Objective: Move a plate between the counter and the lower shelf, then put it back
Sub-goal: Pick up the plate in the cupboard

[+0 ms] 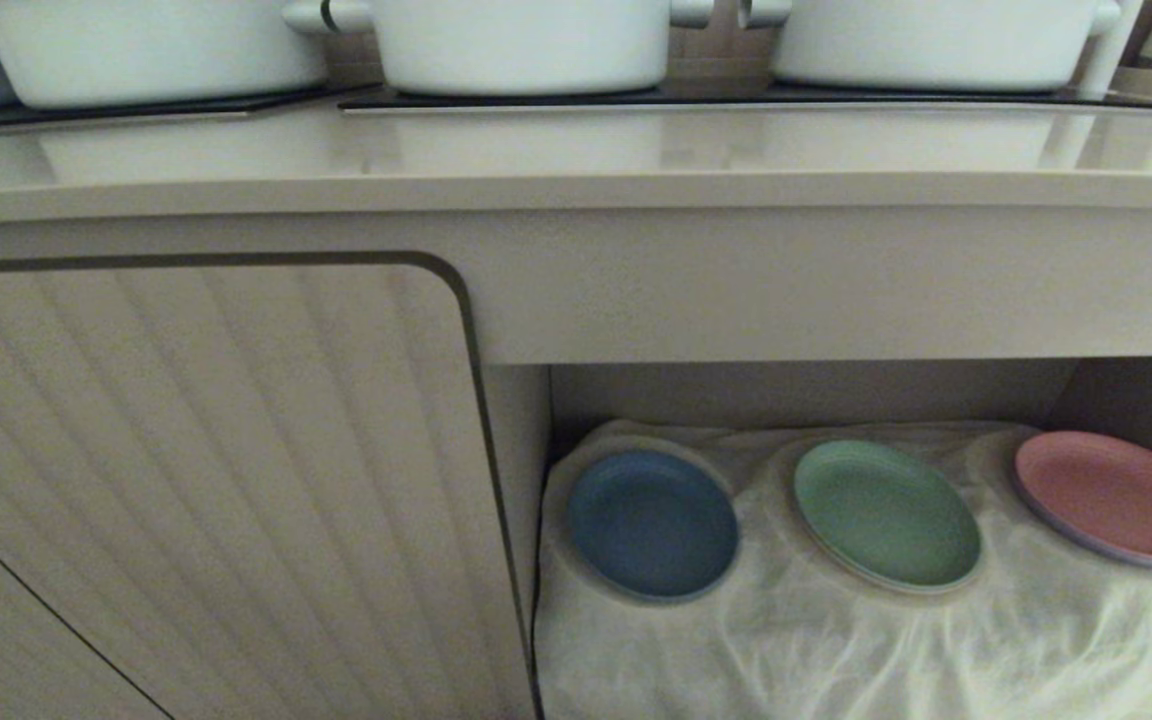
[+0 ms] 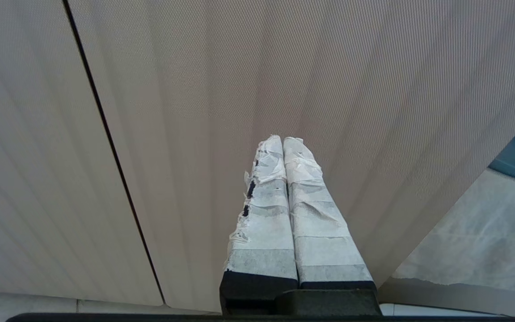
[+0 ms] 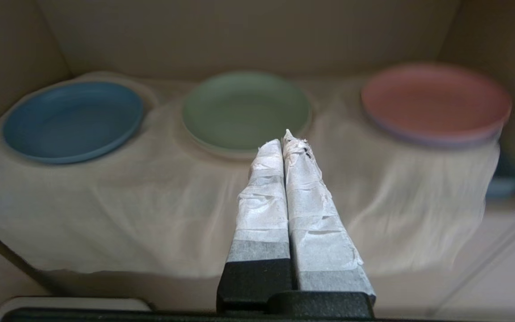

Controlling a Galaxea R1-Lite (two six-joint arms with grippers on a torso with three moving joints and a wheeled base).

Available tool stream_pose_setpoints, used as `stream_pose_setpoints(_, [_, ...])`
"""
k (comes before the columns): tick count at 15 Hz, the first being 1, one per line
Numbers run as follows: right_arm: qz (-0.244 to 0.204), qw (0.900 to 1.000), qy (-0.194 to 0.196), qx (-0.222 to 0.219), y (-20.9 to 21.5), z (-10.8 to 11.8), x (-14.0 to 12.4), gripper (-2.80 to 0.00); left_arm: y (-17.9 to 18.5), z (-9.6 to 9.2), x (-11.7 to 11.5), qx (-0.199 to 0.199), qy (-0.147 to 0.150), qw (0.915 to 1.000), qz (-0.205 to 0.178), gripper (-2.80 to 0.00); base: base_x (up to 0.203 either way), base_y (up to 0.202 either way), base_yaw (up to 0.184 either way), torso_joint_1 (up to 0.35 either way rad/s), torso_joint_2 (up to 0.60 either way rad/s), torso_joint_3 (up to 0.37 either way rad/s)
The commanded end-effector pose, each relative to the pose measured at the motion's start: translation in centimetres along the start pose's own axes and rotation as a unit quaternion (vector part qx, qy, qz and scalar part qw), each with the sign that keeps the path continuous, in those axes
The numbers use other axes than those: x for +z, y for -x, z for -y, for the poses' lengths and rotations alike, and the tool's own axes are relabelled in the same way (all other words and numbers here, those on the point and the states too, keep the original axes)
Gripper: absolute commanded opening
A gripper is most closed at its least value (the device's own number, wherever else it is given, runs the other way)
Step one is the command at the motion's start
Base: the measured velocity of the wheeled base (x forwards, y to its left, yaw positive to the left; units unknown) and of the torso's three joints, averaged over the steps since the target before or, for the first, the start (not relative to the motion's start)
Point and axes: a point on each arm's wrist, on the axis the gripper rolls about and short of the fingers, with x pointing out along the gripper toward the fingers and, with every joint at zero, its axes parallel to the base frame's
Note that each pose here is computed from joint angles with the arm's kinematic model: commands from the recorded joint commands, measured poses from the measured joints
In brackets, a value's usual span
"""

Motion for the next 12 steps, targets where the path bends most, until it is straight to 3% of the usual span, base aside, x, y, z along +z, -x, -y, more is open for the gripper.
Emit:
stream_pose_setpoints(1, [0.057,0.998,0.015,0.003,1.09,-0.03,-0.24,-2.80,0.00,0.00,-0.01,0.000,0.001,1.0000,0.000,-2.80,0.000,0.000,0.000,0.000,0.00,0.000])
stream_pose_setpoints(12, [0.073,0.997,0.019,0.003,1.28,-0.04,-0.15,-2.80,0.00,0.00,-0.01,0.000,0.001,1.0000,0.000,-2.80,0.000,0.000,0.000,0.000,0.00,0.000])
